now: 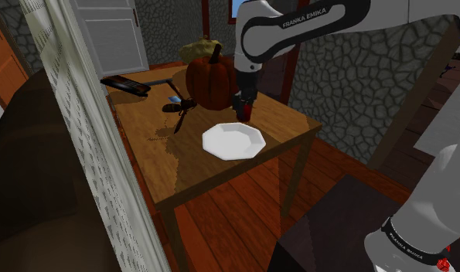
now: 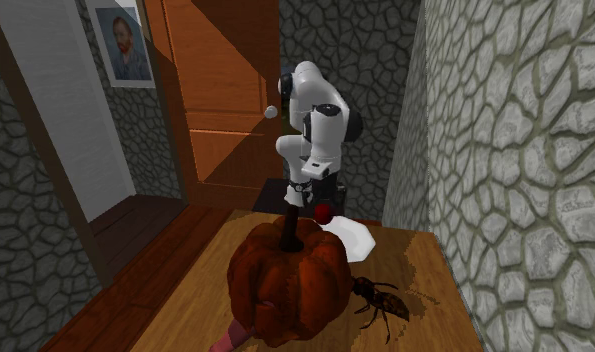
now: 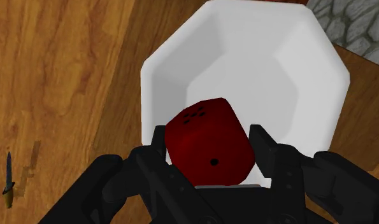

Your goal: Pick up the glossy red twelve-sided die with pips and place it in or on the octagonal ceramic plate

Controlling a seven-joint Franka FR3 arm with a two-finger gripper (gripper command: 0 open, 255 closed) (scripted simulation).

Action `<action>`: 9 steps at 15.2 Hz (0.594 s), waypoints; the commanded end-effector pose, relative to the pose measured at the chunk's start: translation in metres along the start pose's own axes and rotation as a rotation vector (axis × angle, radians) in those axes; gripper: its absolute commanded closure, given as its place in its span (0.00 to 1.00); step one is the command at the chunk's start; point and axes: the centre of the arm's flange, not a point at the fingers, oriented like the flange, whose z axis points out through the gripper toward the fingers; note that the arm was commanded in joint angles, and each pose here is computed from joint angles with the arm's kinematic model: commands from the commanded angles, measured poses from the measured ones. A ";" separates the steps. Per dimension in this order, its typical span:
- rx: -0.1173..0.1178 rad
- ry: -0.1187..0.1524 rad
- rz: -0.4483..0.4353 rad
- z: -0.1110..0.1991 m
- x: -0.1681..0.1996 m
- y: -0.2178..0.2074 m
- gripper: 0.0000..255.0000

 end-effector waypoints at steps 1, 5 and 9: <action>0.000 0.000 0.001 0.002 0.005 -0.026 1.00; 0.000 0.000 0.001 0.013 0.009 -0.053 1.00; 0.000 0.000 0.001 0.034 0.009 -0.052 1.00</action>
